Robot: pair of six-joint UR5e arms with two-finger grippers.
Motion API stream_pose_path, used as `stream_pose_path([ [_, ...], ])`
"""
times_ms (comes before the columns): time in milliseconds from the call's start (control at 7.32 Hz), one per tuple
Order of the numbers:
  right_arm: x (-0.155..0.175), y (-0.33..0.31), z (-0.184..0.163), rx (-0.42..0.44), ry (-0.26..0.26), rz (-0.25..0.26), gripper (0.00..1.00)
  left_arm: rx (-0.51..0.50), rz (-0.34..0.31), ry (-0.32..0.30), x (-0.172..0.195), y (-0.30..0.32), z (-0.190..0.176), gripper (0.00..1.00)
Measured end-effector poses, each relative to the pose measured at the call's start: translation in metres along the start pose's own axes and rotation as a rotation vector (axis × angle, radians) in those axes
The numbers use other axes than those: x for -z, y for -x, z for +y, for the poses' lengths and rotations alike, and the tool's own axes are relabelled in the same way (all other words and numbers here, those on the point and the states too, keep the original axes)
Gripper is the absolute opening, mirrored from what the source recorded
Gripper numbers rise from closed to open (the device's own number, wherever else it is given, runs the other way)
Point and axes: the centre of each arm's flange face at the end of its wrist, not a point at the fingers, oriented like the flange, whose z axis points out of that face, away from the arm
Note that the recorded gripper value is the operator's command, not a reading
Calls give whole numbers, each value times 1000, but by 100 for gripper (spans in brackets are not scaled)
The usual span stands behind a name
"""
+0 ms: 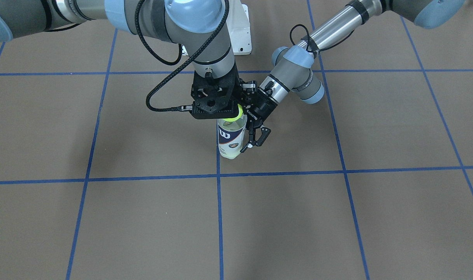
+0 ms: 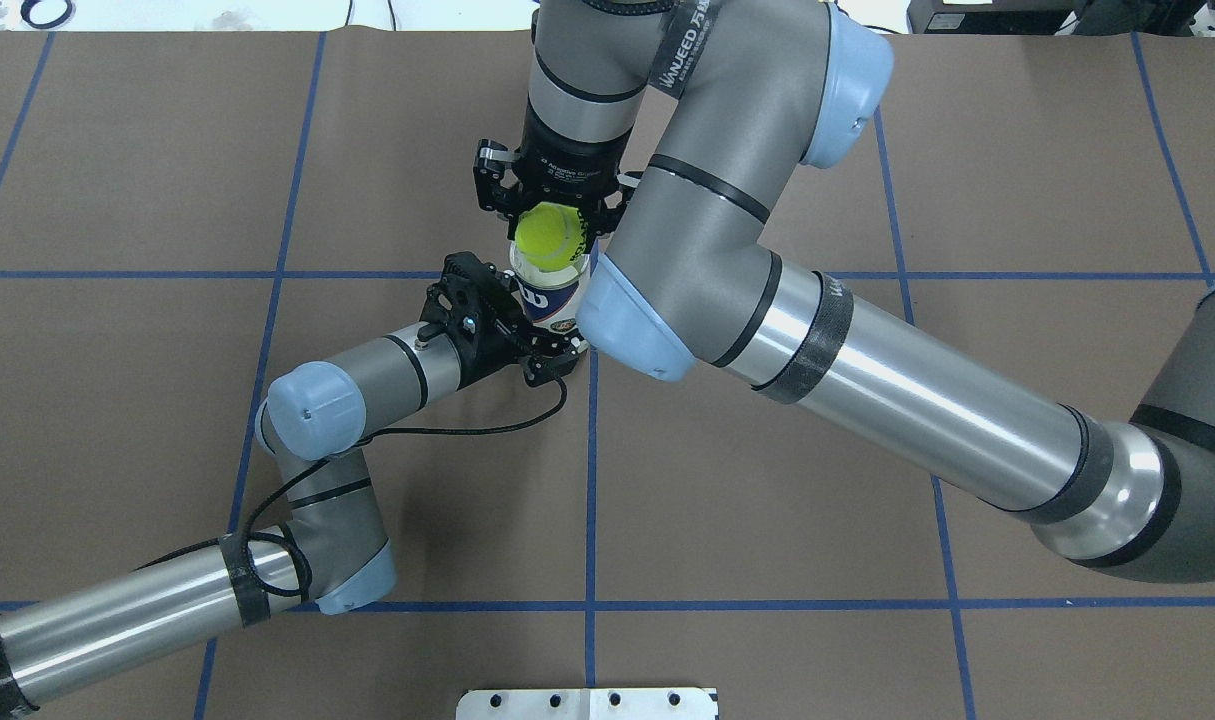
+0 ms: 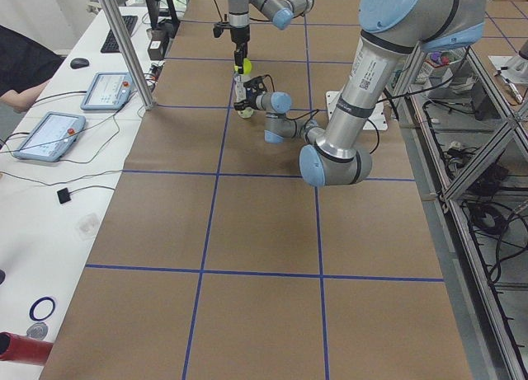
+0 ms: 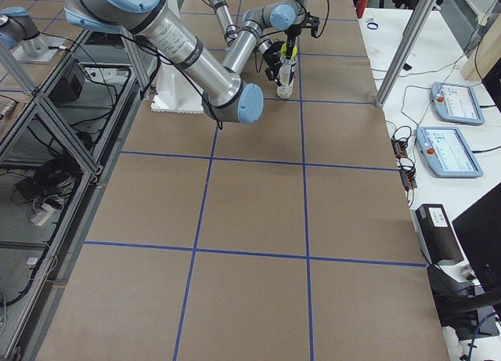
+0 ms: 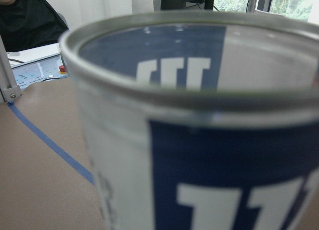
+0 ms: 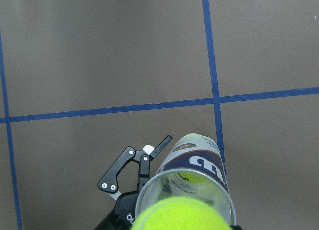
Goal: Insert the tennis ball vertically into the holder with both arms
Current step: 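Lower the ball into the can's top and open the right gripper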
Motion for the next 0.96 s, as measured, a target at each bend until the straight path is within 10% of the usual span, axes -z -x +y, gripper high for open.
stream_pose_path([
  [956, 14, -17, 15, 20, -13, -31, 99, 2, 2, -5, 0, -1, -3, 99],
])
